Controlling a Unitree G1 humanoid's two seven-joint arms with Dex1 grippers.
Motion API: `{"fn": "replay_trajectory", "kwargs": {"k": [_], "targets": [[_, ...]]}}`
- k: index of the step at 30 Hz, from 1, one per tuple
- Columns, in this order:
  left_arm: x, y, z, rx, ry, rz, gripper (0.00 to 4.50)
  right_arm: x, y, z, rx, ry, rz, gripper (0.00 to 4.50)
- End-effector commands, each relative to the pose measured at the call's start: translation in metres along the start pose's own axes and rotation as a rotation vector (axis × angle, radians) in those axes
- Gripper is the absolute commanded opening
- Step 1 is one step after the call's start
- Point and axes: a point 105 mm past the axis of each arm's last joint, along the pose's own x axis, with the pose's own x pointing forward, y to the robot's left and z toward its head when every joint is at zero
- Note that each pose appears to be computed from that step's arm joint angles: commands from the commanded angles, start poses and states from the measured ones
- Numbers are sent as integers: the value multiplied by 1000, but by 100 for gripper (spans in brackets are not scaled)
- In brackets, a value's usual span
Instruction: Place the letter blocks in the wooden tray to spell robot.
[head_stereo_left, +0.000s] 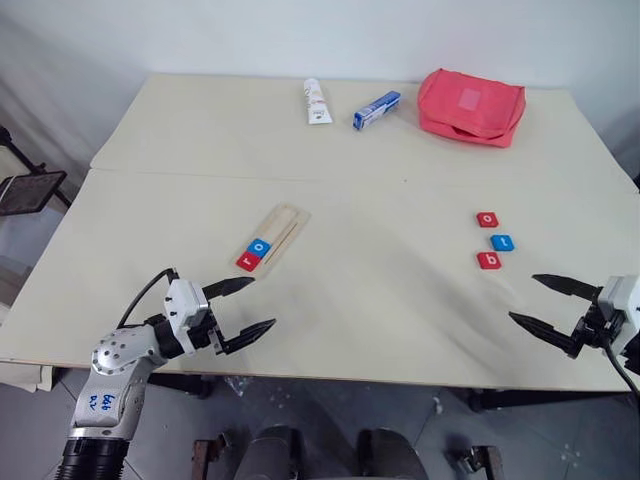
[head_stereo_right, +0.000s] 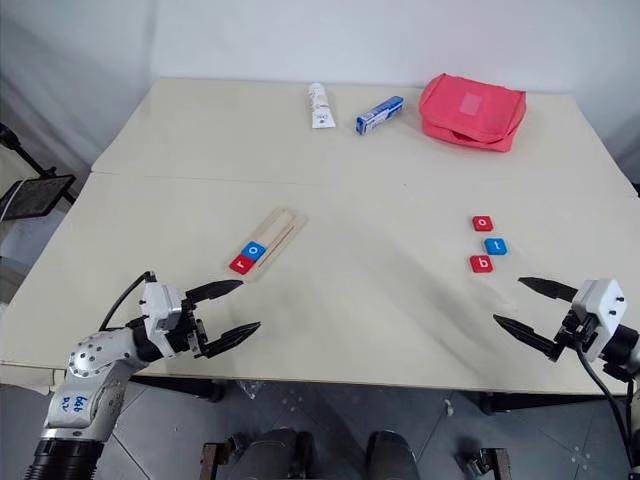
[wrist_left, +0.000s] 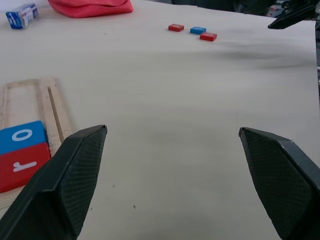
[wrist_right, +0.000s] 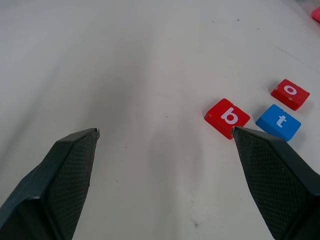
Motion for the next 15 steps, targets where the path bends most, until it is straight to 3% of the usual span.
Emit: {"fn": "replay_trajectory", "kwargs": {"k": [1, 6, 15], "targets": [[3, -1, 13, 31, -49, 25, 450, 2, -11, 17, -39, -40, -42, 444], [0, -4, 13, 25, -27, 33, 450, 7, -12, 23, -42, -52, -40, 444], [-38, -4, 20, 8, 40, 158, 450, 21, -14, 37, -56, -85, 0, 444]]}}
